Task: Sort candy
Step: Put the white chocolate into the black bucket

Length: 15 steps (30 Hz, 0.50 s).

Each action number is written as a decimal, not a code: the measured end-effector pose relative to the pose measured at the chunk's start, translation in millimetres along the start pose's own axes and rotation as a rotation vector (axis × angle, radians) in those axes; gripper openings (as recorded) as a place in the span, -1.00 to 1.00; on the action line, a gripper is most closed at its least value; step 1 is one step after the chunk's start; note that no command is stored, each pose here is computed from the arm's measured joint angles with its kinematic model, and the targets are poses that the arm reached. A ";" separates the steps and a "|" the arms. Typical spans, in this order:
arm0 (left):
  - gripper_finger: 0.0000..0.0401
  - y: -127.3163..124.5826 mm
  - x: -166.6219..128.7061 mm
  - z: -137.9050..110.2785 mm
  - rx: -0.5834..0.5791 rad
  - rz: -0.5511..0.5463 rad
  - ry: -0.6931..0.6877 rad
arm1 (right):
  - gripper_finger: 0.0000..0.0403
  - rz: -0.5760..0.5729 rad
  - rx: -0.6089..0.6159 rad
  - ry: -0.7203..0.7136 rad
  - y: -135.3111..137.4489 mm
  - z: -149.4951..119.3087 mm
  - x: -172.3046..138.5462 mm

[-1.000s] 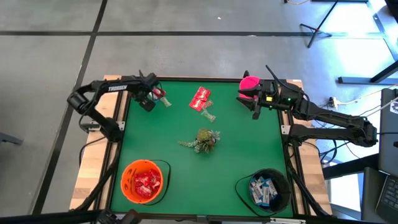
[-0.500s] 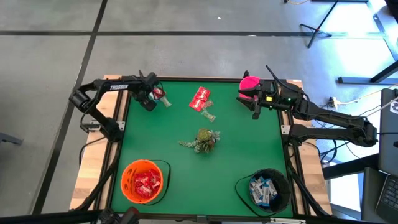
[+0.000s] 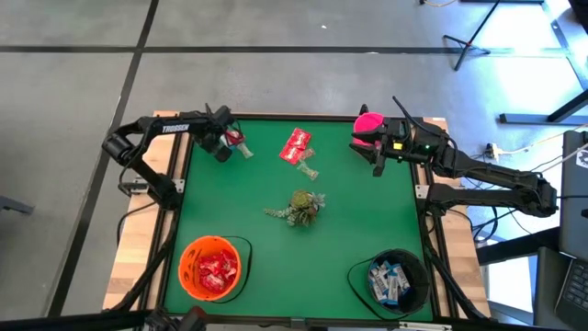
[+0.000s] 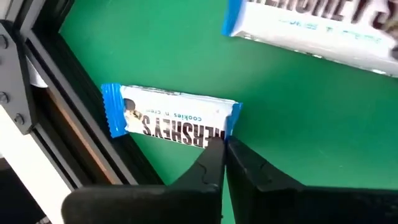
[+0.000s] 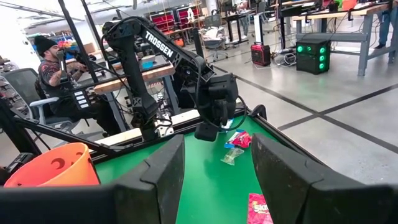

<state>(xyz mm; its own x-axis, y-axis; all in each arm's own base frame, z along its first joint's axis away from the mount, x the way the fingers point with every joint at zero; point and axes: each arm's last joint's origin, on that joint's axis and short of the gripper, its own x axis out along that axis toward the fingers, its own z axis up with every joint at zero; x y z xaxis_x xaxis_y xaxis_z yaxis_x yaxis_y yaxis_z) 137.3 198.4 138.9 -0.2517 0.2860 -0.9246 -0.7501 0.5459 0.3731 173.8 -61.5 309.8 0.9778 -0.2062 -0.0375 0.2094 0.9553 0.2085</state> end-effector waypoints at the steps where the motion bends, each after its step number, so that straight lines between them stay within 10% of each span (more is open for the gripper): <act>1: -1.00 -1.3 -1.4 -0.3 0.006 -0.001 -0.003 | -0.09 0.000 0.000 0.000 0.0 0.0 0.0; 15: -1.00 -20.1 -127.2 -27.2 0.018 -0.207 -0.391 | -0.09 -0.006 0.005 -0.012 0.0 1.0 0.0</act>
<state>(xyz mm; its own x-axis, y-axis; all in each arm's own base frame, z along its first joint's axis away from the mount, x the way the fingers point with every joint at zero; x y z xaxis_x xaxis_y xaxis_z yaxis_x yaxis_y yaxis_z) 167.8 129.5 246.9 0.1551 0.4437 -0.8827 -0.7489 0.6355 0.1878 173.8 -61.8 310.8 0.9763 -0.2146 -0.0276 0.2155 0.9530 0.2132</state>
